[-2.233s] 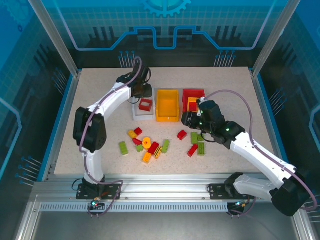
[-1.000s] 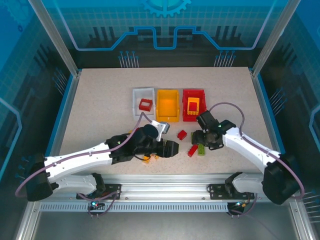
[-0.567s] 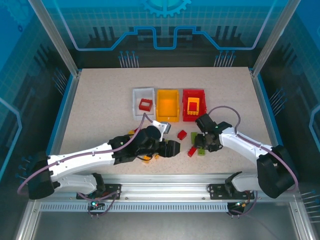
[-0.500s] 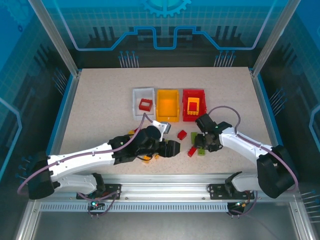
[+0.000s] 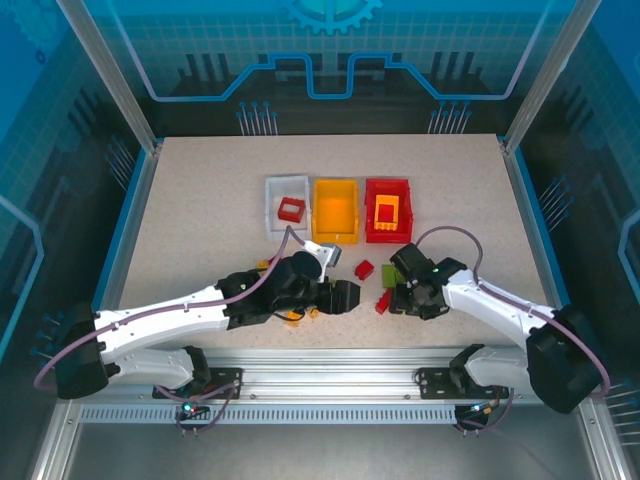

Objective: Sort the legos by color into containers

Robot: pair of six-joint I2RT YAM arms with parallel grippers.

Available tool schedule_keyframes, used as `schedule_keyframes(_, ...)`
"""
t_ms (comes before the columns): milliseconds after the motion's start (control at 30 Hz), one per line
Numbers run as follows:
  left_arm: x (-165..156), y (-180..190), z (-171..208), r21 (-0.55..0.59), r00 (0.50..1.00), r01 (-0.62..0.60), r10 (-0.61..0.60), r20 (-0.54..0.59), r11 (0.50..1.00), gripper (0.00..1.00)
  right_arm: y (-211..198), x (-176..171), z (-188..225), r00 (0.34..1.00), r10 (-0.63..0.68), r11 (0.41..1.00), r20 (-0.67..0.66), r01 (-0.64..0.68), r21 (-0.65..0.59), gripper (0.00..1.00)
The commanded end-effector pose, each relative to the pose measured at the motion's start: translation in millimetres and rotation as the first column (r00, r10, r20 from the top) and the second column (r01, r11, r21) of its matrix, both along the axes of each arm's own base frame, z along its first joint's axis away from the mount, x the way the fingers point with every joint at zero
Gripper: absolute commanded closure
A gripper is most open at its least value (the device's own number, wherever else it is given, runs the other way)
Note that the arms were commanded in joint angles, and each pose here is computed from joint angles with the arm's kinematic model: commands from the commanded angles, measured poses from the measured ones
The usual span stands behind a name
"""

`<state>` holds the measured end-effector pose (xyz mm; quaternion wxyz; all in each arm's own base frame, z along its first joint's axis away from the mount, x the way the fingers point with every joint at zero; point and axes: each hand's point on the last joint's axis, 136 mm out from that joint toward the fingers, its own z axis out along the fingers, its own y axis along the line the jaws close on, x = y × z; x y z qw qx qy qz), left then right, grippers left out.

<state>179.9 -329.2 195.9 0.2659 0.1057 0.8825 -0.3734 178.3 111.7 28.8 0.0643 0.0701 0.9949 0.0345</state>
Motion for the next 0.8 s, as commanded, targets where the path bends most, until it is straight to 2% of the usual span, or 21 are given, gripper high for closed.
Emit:
schedule_keyframes(0,-0.3,-6.0,15.0,-0.039,1.000,0.010,-0.009,0.030,0.999,0.32,3.4,1.8,-6.0,1.000,0.015,1.000,-0.014,-0.015,-0.010,0.41)
schedule_keyframes(233,-1.0,-7.1,13.9,-0.038,1.000,0.014,-0.012,0.029,0.999,0.32,-1.4,24.4,-8.2,1.000,0.003,0.999,0.007,-0.002,-0.048,0.49)
schedule_keyframes(533,0.7,-2.8,18.5,-0.042,0.999,-0.006,0.008,0.046,0.999,0.32,-11.3,28.5,-3.1,1.000,-0.012,0.997,0.024,0.014,-0.080,0.75)
schedule_keyframes(667,9.5,19.8,36.2,-0.033,0.990,-0.100,0.103,0.098,0.994,0.32,-21.6,28.1,30.9,0.992,-0.011,0.994,0.128,0.025,-0.109,0.77)
schedule_keyframes(767,23.4,52.6,51.2,0.049,0.962,-0.242,0.233,0.145,0.969,0.29,0.1,40.6,61.8,0.972,0.062,0.996,0.226,-0.047,-0.071,0.76)
